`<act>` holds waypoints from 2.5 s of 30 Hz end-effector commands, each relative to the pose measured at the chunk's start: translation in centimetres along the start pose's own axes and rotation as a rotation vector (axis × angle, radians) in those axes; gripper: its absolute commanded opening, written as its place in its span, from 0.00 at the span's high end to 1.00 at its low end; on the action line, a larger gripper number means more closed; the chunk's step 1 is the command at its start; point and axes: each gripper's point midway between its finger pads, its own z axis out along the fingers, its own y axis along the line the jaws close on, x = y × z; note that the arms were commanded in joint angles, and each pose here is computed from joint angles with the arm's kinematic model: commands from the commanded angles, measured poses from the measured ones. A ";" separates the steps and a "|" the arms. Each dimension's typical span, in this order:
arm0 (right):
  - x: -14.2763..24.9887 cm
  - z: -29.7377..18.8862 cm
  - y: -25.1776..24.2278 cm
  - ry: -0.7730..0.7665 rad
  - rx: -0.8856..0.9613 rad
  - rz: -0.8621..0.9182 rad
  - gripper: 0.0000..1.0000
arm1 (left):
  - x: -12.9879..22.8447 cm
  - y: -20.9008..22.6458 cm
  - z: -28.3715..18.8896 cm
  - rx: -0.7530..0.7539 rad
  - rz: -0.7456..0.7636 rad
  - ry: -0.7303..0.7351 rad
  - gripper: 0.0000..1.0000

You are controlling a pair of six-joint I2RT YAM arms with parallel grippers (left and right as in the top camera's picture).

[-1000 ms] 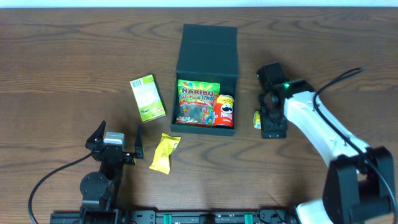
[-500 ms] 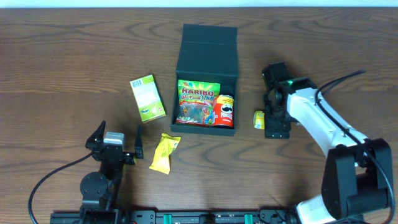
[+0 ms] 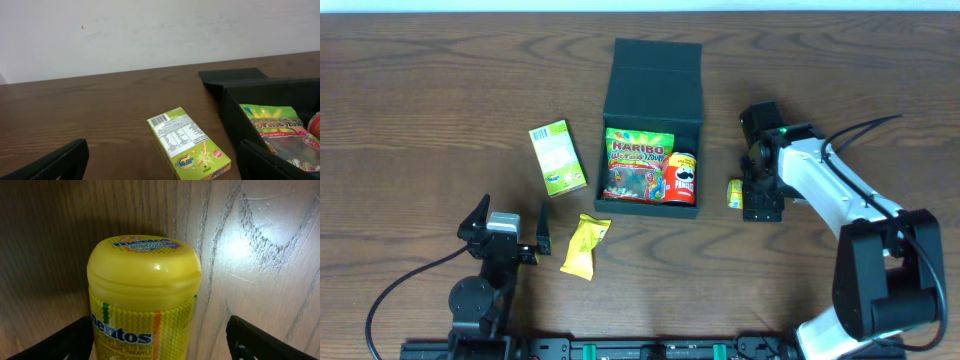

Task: Pack container
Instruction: 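Lower the right gripper over the yellow Mentos tube and grasp it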

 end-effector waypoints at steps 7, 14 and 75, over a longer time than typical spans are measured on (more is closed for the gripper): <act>-0.4 1.4 -0.6 -0.020 0.048 0.006 0.17 | 1.8 -0.1 0.0 0.007 -0.003 0.063 0.05; -0.4 1.7 -0.6 -0.021 0.054 -0.022 0.34 | 1.8 -0.1 0.0 0.007 -0.003 0.063 0.05; 4.3 -8.8 5.1 -0.209 -0.280 -1.460 0.59 | 1.8 -0.1 0.0 0.007 -0.003 0.063 0.05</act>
